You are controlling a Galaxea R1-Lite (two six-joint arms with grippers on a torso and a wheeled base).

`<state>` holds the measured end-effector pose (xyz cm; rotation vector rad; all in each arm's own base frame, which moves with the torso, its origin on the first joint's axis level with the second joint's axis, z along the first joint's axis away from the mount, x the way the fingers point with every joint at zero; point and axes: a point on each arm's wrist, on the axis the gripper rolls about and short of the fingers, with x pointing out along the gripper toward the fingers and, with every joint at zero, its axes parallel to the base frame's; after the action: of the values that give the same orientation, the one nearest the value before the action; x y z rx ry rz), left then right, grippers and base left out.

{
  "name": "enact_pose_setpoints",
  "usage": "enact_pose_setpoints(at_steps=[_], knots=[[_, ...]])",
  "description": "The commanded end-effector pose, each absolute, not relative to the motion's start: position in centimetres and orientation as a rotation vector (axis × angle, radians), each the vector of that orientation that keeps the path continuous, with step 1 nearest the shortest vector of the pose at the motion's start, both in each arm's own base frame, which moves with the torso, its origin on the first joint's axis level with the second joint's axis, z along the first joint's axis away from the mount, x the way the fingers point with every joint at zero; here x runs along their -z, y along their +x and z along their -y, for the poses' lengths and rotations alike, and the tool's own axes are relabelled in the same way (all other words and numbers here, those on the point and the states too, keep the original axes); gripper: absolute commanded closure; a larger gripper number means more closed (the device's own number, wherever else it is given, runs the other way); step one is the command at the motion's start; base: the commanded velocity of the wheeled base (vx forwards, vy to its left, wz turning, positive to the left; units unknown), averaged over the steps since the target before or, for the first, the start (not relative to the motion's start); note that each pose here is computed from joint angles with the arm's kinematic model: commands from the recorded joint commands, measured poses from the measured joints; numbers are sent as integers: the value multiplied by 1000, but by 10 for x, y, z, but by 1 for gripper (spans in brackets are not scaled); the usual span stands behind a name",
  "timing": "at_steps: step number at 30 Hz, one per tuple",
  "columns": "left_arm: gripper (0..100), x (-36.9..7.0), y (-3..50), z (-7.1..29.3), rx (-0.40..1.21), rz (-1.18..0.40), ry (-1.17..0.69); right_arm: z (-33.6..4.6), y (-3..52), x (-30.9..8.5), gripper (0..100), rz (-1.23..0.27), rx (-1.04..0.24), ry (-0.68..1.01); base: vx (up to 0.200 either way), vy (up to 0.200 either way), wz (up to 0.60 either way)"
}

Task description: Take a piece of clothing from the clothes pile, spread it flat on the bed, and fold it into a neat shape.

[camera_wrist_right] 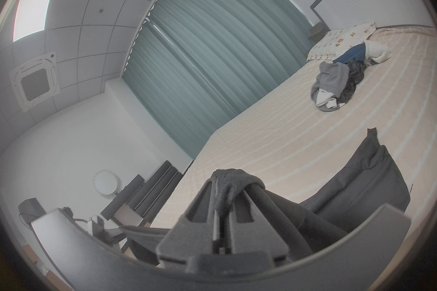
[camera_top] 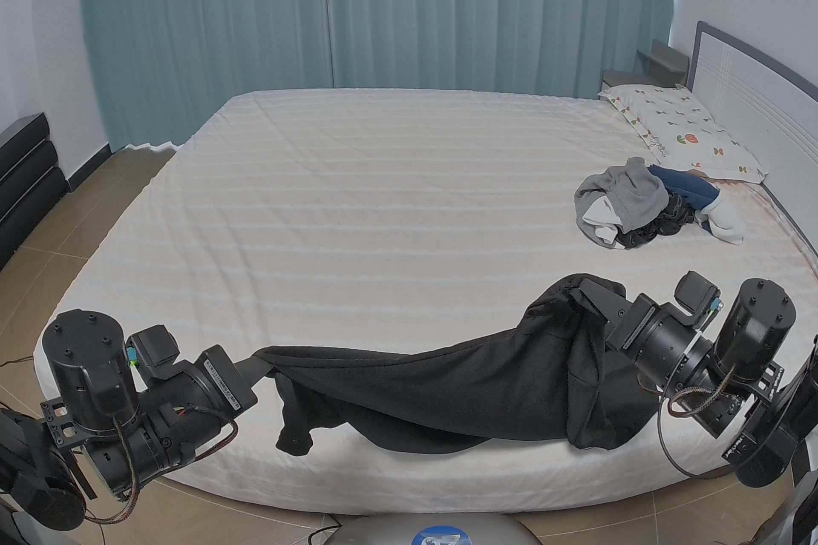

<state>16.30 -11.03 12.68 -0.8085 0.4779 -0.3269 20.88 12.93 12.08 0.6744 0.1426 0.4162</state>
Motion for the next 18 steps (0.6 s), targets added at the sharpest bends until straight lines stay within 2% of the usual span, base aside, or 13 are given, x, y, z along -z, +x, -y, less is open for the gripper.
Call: enact_pose_setpoints(at_steps=[1, 6, 11, 17, 18], knots=[[100, -128, 162, 110, 329, -474, -810, -125, 195, -132, 100, -113, -464, 682, -200, 0, 0], [100, -137, 154, 108, 367, -438, -800, -122, 167, -147, 100, -64, -577, 624, -200, 0, 0], [100, -147, 145, 103, 387, -423, -763, -115, 154, -165, 100, 24, -617, 609, -200, 0, 0], [100, -194, 129, 91, 447, -301, -788, -101, 124, -206, 100, 220, -689, 574, -200, 0, 0], [100, -203, 127, 89, 450, -294, -790, -100, 123, -216, 100, 241, -683, 578, 0, 0, 0]])
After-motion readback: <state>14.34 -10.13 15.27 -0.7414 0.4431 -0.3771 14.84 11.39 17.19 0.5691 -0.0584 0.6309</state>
